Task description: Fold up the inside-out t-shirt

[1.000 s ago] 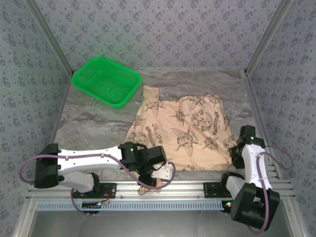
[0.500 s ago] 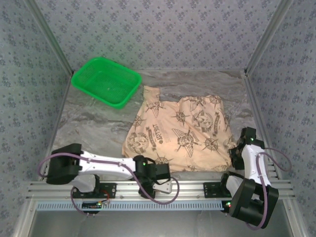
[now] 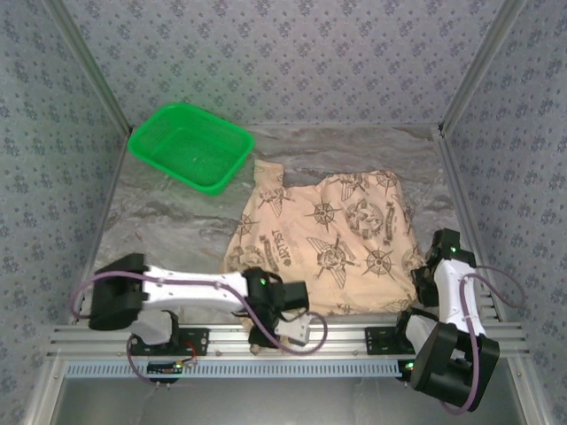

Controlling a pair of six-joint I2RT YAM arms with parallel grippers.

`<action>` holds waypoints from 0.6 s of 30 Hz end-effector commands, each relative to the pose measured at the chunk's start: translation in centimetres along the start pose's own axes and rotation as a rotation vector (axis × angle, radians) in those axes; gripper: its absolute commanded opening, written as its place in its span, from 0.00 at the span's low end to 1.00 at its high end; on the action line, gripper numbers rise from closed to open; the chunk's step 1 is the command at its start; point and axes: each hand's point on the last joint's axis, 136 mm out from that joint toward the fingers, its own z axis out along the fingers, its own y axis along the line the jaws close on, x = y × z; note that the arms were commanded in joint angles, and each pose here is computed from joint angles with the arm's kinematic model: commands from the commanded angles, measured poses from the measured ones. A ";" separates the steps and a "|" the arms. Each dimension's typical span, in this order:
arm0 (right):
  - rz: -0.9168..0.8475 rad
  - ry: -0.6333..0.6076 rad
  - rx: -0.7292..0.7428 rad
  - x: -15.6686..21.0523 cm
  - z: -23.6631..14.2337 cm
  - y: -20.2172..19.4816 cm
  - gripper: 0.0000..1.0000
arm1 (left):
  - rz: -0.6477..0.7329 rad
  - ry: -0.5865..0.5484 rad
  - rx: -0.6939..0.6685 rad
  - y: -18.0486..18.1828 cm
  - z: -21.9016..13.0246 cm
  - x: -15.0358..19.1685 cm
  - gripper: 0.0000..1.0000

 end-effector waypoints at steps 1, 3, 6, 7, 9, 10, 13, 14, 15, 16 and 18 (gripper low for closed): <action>-0.028 -0.055 0.062 -1.1 -2.3 -1.3 0.00 | -0.037 -0.191 0.265 -5.2 -6.5 -1.8 0.00; -0.039 -0.077 0.046 -1.5 -3.3 -0.9 0.00 | -0.054 -0.286 0.335 -5.8 -9.1 -2.5 0.00; -0.049 -0.124 0.014 -2.2 -4.7 0.4 0.00 | -0.122 -0.369 0.348 -3.8 -10.6 -2.6 0.00; -0.057 -0.135 0.010 -2.4 -5.0 1.1 0.00 | -0.155 -0.366 0.338 -2.4 -10.4 -2.2 0.00; -0.069 -0.155 0.012 -2.7 -5.4 2.5 0.00 | -0.200 -0.317 0.330 0.1 -9.6 -1.0 0.00; -0.084 -0.162 0.007 -2.8 -5.6 3.5 0.00 | -0.214 -0.284 0.320 1.5 -9.1 -0.3 0.00; -0.126 -0.190 0.014 -3.0 -6.1 6.6 0.00 | -0.226 -0.233 0.326 5.0 -8.3 0.7 0.00; -0.145 -0.193 0.029 -3.0 -6.1 7.7 0.00 | -0.239 -0.244 0.328 6.5 -8.5 0.7 0.00; -0.156 -0.194 0.043 -3.0 -6.1 8.5 0.00 | -0.262 -0.256 0.320 7.7 -8.6 0.7 0.00; -0.172 -0.197 0.061 -3.0 -5.9 9.5 0.00 | -0.279 -0.259 0.297 9.3 -8.8 0.7 0.00; -0.187 -0.186 0.088 -2.8 -5.1 11.0 0.00 | -0.272 -0.245 0.231 12.0 -8.8 0.9 0.00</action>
